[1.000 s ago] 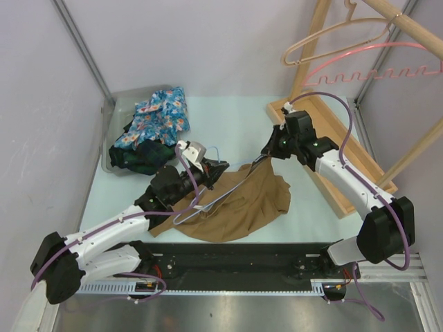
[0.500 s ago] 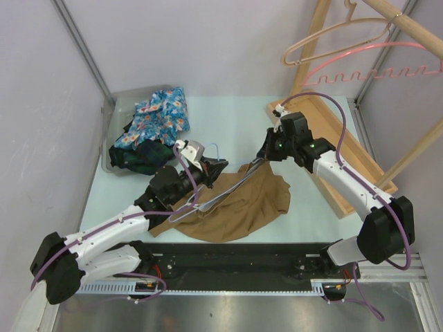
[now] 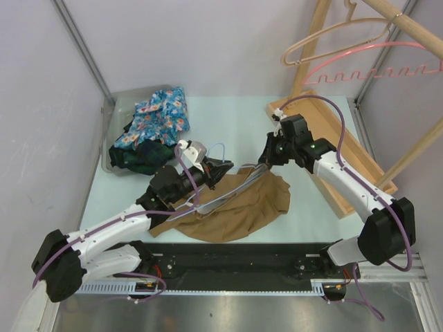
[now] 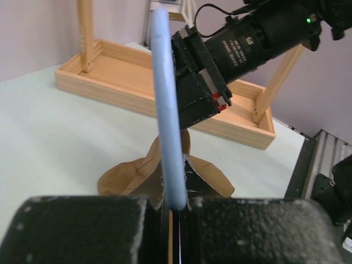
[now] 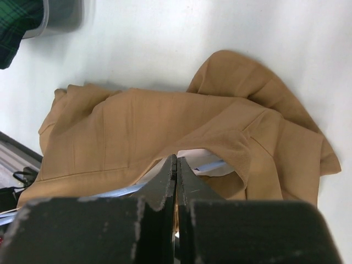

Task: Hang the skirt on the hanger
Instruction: Place skirt on hanger

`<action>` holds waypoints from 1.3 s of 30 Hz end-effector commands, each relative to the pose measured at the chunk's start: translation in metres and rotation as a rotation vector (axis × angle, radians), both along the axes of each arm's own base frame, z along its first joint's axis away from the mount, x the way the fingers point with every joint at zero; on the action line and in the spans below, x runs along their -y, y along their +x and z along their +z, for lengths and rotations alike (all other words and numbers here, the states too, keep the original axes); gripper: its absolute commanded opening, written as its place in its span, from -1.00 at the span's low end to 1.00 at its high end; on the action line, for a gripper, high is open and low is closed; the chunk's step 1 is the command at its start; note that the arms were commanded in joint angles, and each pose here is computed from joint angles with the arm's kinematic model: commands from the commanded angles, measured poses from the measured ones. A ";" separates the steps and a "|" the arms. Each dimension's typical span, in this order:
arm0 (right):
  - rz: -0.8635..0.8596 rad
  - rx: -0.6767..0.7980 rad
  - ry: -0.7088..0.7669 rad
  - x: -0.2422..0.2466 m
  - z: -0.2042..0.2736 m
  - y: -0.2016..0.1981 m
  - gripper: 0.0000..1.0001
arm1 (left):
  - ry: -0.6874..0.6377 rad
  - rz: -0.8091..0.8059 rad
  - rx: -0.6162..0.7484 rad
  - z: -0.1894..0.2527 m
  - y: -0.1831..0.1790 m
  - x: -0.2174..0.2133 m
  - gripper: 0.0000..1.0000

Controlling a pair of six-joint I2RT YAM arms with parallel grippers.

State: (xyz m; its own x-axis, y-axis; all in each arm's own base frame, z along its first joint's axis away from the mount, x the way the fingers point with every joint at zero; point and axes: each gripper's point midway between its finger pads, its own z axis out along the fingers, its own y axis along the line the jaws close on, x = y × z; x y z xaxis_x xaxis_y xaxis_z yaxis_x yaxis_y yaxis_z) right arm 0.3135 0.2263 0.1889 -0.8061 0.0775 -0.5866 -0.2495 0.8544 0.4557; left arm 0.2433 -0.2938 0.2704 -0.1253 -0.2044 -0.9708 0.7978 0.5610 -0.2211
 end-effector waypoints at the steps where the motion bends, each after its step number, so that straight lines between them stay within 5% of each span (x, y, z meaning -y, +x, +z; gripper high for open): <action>1: 0.079 0.031 0.141 -0.020 0.043 -0.011 -1.00 | -0.093 -0.133 0.048 0.031 -0.024 0.012 -1.00; 12: 0.080 -0.004 0.158 -0.013 0.041 -0.012 -1.00 | -0.066 -0.230 0.032 0.024 -0.042 0.017 -1.00; 25: 0.227 -0.020 0.266 -0.031 0.060 -0.038 -1.00 | -0.085 -0.006 -0.021 -0.002 0.008 0.015 -1.00; 39: 0.179 0.011 0.294 -0.023 0.075 -0.035 -1.00 | 0.001 -0.007 -0.061 -0.035 0.017 0.034 -1.00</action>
